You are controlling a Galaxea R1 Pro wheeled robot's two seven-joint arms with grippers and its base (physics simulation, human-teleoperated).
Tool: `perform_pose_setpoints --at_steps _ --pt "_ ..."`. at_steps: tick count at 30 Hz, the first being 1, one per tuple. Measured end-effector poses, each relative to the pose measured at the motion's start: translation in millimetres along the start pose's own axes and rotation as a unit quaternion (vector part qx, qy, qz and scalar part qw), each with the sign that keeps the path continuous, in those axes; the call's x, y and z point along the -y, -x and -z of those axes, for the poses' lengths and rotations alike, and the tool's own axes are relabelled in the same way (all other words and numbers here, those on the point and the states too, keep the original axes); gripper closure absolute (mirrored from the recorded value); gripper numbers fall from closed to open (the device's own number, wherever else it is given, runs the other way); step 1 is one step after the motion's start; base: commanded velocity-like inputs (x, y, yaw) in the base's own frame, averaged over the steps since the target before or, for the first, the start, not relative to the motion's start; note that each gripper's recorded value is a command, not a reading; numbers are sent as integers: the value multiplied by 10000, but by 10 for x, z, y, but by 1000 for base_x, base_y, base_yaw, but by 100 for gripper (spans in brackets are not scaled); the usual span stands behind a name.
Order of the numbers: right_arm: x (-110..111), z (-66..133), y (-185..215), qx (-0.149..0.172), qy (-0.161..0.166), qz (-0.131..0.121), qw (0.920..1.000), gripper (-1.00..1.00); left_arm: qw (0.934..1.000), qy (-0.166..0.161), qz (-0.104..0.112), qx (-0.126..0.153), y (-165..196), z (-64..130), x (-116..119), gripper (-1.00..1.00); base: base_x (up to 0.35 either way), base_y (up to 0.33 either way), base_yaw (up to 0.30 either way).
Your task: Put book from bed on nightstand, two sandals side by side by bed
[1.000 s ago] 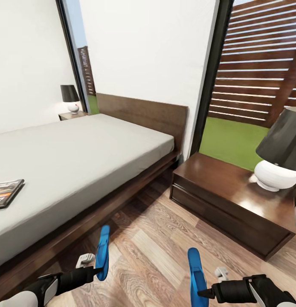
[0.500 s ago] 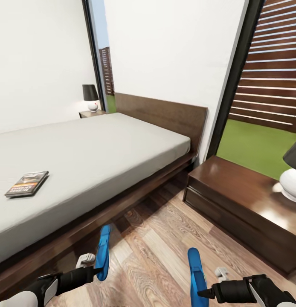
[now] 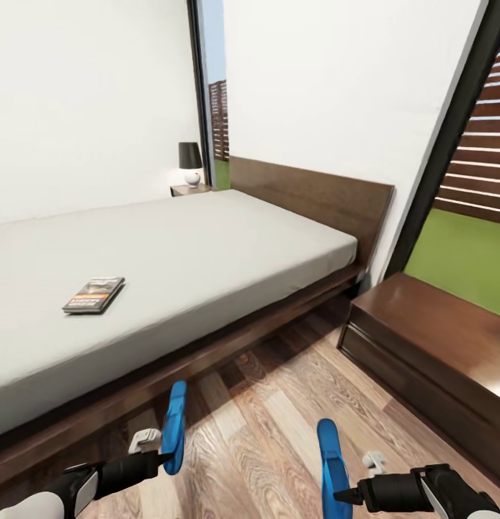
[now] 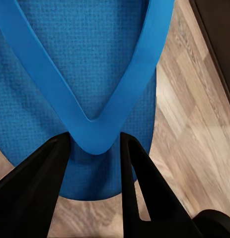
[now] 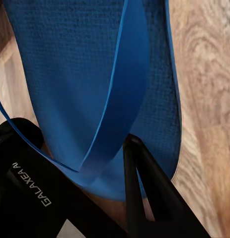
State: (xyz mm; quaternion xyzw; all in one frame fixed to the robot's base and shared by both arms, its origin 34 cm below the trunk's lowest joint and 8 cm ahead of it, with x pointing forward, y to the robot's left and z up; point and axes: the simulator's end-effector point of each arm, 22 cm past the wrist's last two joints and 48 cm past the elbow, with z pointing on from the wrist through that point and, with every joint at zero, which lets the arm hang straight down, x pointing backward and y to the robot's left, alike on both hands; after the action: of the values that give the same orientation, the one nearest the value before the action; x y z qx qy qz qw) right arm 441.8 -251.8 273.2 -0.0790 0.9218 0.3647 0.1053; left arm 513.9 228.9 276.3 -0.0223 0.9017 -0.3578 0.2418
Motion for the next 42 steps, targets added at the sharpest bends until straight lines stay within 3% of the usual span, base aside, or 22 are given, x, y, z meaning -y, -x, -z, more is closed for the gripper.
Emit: perform_pose_setpoints --at_steps 42 --pt "-9 1 1 2 20 1 10000 100 10000 -26 11 6 -3 -24 30 100 0 0 213"
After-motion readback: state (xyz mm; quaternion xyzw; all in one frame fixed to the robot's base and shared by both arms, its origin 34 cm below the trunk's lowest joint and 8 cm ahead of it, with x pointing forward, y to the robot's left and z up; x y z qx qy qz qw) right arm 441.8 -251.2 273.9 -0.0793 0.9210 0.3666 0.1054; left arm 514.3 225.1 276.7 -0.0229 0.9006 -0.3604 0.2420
